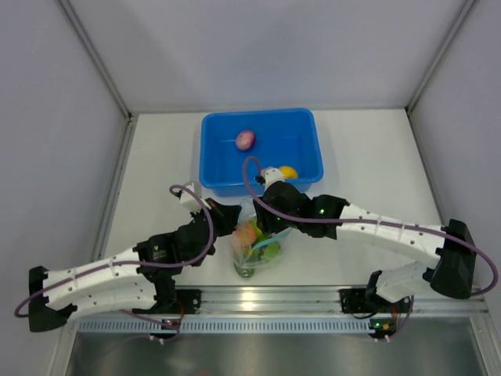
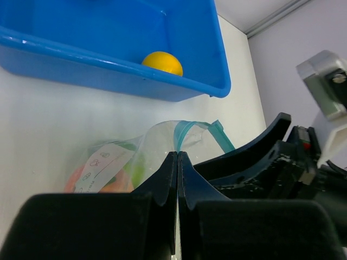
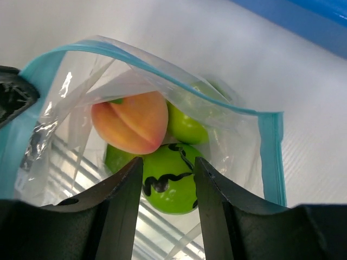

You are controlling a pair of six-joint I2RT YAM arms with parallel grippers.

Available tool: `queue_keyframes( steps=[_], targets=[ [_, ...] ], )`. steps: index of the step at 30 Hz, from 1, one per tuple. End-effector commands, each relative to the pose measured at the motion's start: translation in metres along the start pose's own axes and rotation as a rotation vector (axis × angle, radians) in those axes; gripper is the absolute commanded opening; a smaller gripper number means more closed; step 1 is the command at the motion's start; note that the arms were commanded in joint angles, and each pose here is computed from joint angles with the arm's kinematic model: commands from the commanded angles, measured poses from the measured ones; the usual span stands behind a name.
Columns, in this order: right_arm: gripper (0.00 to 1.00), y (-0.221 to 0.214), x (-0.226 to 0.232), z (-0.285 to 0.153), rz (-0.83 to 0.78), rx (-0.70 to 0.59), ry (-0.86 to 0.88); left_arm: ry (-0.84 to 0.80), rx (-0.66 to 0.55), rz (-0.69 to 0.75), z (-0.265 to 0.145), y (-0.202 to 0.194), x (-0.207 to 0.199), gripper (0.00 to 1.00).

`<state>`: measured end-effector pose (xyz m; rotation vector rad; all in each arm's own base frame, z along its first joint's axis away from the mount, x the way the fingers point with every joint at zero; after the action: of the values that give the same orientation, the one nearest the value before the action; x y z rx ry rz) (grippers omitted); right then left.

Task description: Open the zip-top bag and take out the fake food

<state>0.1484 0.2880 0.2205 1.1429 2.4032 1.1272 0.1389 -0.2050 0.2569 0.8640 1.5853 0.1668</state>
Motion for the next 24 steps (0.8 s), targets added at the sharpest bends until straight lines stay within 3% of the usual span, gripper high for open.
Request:
queue_keyframes(
  steps=[1, 20, 24],
  targets=[
    [0.44, -0.004, -0.001, 0.008, -0.03, 0.029, -0.037, -0.033, -0.004, -0.042, -0.002, 0.005, -0.015, 0.0],
    [0.35, -0.035, 0.0, 0.049, -0.096, 0.163, -0.06, -0.009, 0.005, -0.031, 0.004, -0.003, -0.011, 0.0],
    [0.25, -0.038, -0.001, 0.053, -0.102, 0.167, -0.062, -0.006, 0.008, -0.031, 0.004, -0.004, -0.011, 0.0]
  ],
)
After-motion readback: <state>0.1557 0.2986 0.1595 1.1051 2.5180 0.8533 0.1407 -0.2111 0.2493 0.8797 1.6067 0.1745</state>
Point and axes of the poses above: each gripper's point midway between its finger pads, its own z axis out along the fingers, its own x axis along the line the jaws close on, y = z × x, the point moved 6 cm from there along -z, back along the fingers, and after that the axes turned 10 degrees about -z, right-handed, at the moved point
